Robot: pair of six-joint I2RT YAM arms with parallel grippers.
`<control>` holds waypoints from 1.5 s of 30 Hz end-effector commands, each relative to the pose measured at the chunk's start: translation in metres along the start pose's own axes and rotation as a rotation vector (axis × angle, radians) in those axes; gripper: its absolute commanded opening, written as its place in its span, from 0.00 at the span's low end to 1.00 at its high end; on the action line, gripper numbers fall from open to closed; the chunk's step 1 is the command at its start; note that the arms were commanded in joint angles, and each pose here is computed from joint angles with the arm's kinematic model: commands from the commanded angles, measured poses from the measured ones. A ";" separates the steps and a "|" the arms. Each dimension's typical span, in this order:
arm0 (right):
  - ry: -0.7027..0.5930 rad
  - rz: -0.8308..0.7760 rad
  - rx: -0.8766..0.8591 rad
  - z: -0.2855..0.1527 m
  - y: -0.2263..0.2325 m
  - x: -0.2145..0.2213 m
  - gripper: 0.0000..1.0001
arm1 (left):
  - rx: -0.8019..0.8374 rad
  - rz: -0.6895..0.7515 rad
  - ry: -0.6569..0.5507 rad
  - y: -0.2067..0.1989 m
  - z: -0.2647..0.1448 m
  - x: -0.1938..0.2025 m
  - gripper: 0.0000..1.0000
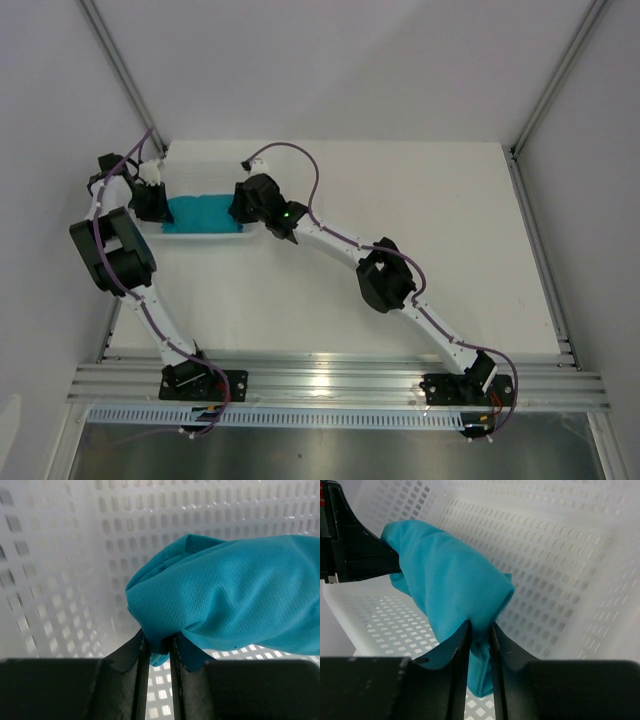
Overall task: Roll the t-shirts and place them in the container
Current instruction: Place the rolled tshirt into the container
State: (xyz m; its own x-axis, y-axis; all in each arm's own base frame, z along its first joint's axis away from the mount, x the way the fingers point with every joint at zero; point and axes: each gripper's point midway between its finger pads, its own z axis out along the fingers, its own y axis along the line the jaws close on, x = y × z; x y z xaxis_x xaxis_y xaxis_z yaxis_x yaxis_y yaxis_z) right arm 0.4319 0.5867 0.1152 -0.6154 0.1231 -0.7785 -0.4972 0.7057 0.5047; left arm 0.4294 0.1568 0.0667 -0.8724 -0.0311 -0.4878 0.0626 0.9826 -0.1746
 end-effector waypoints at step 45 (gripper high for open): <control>-0.179 -0.144 -0.068 -0.062 0.039 -0.093 0.42 | -0.164 0.137 -0.102 -0.010 -0.006 -0.086 0.40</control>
State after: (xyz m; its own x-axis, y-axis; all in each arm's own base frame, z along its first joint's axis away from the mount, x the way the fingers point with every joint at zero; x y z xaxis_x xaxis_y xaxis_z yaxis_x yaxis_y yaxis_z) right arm 0.4327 0.5658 0.1809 -0.4728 0.0975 -0.8758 -0.5914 0.7017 0.3974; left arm 0.5037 0.1430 0.1071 -0.8048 0.0714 -0.5893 0.0821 0.9966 0.0086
